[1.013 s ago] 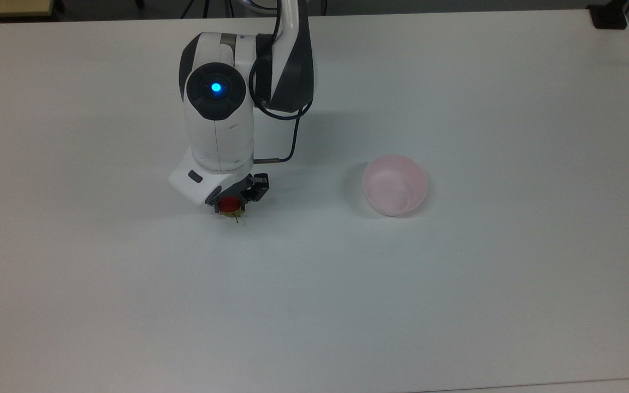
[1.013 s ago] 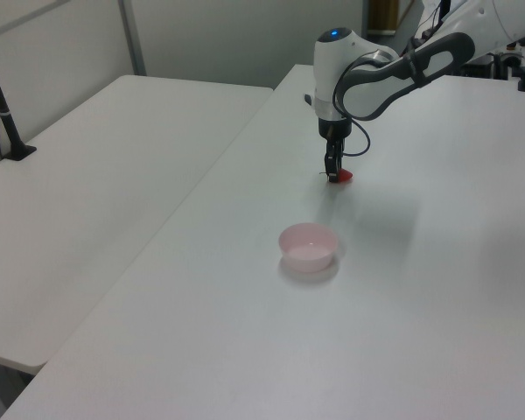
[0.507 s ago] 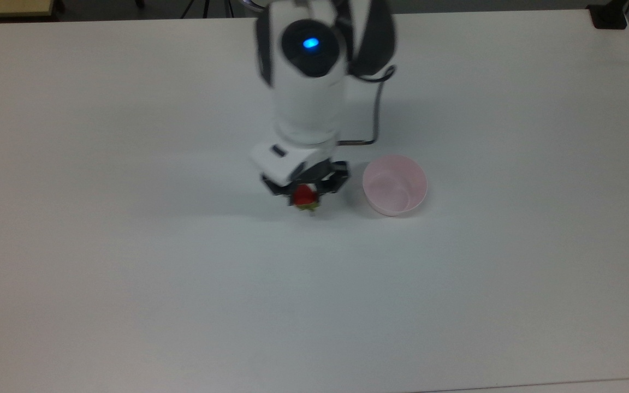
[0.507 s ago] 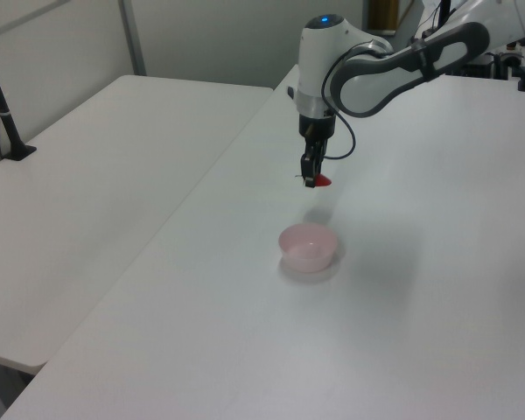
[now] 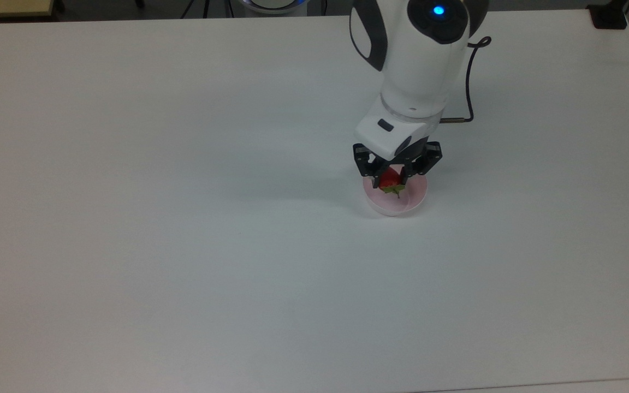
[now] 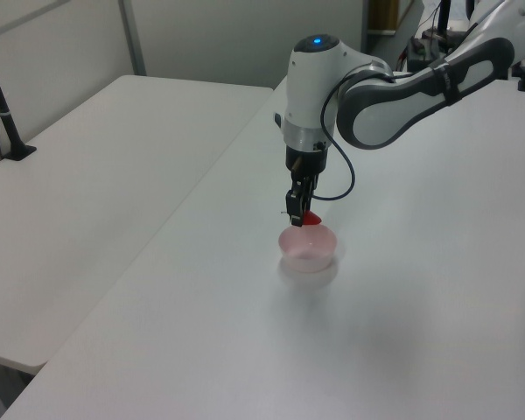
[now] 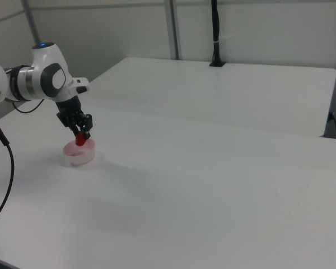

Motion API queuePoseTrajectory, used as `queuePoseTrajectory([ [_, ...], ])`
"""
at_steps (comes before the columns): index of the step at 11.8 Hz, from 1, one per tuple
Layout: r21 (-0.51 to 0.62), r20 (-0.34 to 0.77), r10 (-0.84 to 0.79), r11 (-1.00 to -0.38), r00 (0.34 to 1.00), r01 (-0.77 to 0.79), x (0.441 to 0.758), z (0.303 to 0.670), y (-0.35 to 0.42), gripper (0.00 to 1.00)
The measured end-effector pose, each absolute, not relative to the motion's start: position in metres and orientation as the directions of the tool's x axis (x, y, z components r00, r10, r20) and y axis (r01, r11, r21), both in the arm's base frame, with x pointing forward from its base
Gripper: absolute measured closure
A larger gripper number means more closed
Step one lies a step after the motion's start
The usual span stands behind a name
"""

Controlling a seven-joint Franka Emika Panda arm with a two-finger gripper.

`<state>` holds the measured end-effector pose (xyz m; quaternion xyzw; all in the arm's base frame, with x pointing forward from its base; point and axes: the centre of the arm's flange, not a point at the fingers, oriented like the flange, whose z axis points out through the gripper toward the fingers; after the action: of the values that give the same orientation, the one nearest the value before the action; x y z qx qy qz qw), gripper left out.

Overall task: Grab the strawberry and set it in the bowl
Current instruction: 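Open the gripper to release the strawberry and raise it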

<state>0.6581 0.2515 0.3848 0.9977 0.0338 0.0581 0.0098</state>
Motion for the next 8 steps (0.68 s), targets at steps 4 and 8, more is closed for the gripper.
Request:
queuePoseTrajectory([
  [4,0.028,0.115,0.078,-0.997,0.99,0.076,0.655,0.39,0.257,0.19],
  [8,0.074,0.036,0.05,-0.996,0.998,0.047,0.637,0.477,0.196,0.0],
])
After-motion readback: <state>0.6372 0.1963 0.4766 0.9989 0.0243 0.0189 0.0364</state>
